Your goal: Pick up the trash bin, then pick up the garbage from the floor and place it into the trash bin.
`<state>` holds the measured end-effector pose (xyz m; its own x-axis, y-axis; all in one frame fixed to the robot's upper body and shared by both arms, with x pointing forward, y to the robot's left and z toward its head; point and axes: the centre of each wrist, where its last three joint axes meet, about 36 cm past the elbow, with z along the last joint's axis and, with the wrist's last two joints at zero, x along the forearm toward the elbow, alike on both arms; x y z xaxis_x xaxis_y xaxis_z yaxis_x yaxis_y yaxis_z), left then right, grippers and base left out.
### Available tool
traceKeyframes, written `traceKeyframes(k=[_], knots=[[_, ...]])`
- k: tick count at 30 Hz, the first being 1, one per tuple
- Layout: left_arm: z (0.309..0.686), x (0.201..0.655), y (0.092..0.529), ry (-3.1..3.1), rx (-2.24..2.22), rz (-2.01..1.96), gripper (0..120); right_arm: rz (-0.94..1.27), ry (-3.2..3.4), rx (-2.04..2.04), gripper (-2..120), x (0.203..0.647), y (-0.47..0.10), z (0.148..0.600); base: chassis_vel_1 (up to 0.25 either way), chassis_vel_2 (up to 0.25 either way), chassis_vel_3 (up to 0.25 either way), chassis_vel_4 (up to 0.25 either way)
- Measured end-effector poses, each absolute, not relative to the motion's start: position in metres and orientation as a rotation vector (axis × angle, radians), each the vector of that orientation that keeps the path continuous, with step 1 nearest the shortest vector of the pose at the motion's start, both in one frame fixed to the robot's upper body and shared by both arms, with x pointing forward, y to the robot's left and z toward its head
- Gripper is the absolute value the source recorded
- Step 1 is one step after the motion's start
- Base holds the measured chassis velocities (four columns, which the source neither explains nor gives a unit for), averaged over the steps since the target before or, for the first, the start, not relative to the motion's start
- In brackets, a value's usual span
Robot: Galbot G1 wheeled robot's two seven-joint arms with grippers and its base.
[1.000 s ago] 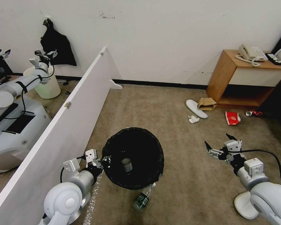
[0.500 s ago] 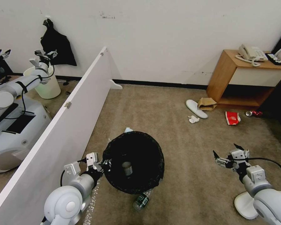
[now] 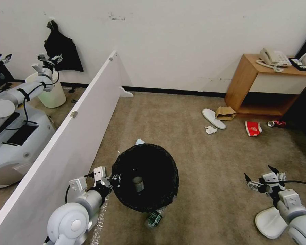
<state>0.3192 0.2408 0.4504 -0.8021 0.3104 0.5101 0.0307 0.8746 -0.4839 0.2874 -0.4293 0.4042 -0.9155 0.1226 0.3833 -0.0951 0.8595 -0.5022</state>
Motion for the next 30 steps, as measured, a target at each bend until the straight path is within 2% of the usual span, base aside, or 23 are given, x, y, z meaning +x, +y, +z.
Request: traceKeyframes(k=[8, 18, 30], knots=[[0.448, 0.319, 0.241, -2.438, -0.245, 0.619, 2, 0.760, -2.574, -0.086, 100, 0.273, -0.437, 0.404, 0.000, 0.000, 0.000, 0.000], [0.445, 0.320, 0.241, -2.432, -0.247, 0.613, 2, 0.675, -2.545, -0.207, 100, 0.255, -0.436, 0.392, 0.000, 0.000, 0.000, 0.000], [0.441, 0.320, 0.243, -2.423, -0.244, 0.600, 2, 0.411, -2.410, -0.453, 100, 0.240, -0.407, 0.382, 0.000, 0.000, 0.000, 0.000]])
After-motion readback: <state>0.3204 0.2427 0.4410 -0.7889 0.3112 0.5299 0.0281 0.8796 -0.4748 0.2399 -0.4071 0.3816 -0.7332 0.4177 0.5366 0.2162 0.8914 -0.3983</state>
